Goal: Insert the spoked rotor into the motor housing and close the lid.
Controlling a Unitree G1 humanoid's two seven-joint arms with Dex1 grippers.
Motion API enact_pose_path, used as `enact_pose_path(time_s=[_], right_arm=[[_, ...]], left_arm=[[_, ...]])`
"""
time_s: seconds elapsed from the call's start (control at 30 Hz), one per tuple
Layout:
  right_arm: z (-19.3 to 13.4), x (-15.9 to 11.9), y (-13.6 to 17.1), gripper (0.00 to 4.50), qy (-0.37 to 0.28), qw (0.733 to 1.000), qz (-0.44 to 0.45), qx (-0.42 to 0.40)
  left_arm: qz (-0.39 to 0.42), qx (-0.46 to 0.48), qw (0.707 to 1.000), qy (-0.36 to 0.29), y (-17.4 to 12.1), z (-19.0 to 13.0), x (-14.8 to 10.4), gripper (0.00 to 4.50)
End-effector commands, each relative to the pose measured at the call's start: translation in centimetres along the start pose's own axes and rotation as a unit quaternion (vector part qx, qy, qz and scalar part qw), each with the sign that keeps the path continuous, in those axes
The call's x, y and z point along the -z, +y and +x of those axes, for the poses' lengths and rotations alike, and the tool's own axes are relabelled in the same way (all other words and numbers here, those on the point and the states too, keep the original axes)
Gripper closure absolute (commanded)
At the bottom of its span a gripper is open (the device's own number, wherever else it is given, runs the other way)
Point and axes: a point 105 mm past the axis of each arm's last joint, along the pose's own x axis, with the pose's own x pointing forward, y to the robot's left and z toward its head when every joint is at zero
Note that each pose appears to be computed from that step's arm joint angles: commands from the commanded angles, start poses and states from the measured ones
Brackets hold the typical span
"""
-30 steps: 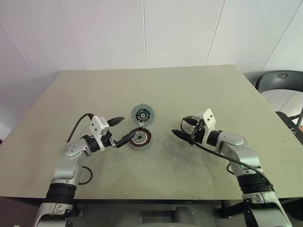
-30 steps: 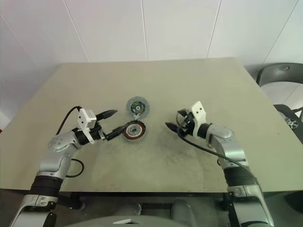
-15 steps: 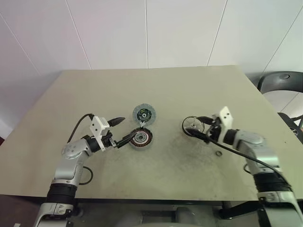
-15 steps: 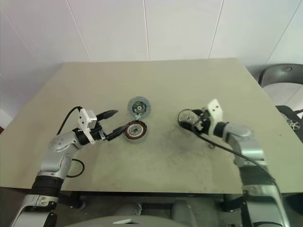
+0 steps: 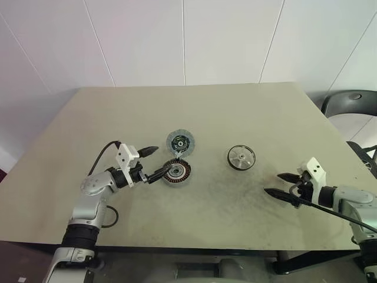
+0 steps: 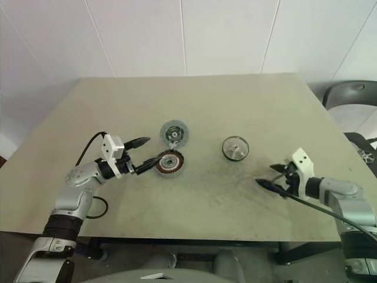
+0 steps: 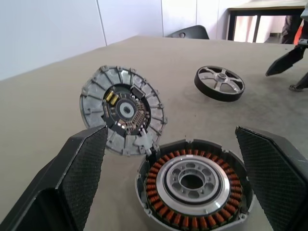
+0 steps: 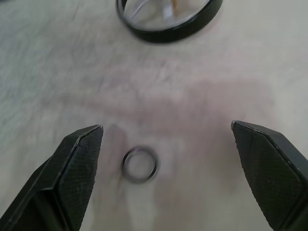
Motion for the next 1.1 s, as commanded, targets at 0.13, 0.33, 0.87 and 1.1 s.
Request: enact_pose_path(time_s=[0.13,0.33,0.87,1.1], right_arm=[[-0.5,-1.8,0.3,0.02,-0.017,0.999,-0.037,-0.006],[1.6,-9.1,5.4,0.02,-0.121,0.984,-0.091,-0.095],[11.8,-15.9,16.0,0.02,-0.067,0.914,-0.330,-0.224],[12.3,-18.5,16.2,0.02,0.016,0.831,-0.480,-0.281]], left_arm=[[0.015,0.006,1.000,-0.009,0.2,0.2,-0.7,0.00],[0.011,0.005,1.000,-0.003,0.5,-0.3,0.3,0.00],[0.023,-0.054,0.998,0.012,2.9,-3.2,2.3,0.00],[0.031,-0.082,0.996,0.013,3.6,-4.4,2.2,0.00]])
